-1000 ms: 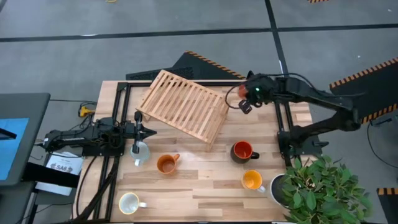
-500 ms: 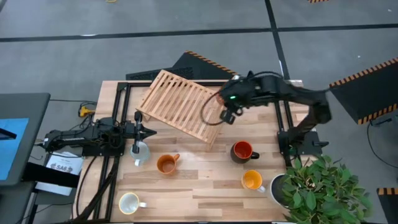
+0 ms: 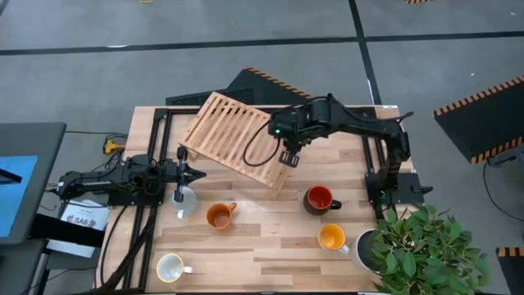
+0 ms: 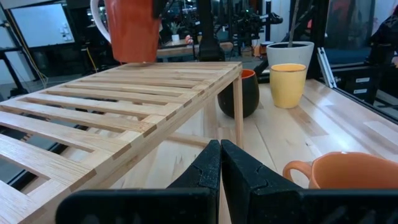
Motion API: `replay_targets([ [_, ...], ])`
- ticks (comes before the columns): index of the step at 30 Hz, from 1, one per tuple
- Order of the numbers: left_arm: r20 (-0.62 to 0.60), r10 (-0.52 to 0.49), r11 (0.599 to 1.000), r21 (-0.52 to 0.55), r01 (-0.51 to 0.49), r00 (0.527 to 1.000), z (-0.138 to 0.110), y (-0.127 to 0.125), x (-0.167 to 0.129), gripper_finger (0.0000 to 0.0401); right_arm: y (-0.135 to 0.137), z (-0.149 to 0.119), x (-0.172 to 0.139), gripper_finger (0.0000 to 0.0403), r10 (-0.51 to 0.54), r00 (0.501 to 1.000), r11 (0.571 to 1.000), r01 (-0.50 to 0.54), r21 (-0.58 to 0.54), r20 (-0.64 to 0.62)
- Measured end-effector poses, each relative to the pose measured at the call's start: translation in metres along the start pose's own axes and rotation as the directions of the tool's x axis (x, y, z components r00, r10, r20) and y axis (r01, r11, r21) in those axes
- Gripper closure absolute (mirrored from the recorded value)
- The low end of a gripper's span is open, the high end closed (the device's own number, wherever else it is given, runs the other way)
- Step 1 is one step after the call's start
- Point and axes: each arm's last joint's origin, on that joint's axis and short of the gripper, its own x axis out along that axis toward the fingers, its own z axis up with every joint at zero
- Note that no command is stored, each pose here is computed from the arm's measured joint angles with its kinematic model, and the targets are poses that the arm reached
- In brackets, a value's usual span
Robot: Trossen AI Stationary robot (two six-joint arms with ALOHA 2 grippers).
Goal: Place coffee mugs
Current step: Put the orange white mug on the shelf
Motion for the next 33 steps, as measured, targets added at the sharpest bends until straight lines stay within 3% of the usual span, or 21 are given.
replay_targets([
  [4,0.0,0.0,1.0,0.0,0.0,1.0,0.0,0.0,0.0,0.0401,-0.007,0.002,0.002,0.0353,0.006,1.0,1.0,-0.006,0.015,0.0],
  [11,0.0,0.0,1.0,0.0,0.0,1.0,0.0,0.0,0.0,0.0401,-0.021,0.01,0.007,0.0353,0.111,0.993,0.993,-0.112,0.03,0.049],
  [16,0.001,0.0,1.0,0.0,0.0,1.0,0.0,0.0,0.0,0.0401,-0.027,0.009,0.008,0.035,0.107,0.993,0.993,-0.109,0.04,0.04],
  [23,0.0,0.0,1.0,0.0,0.0,1.0,0.0,0.0,0.0,0.0401,-0.029,0.01,0.008,0.0315,0.105,0.994,0.991,-0.108,0.078,0.043],
  [33,0.0,0.0,1.0,0.0,0.0,1.0,0.0,0.0,0.0,0.0401,-0.028,0.012,0.008,0.0308,0.107,0.992,0.989,-0.114,0.096,0.07],
])
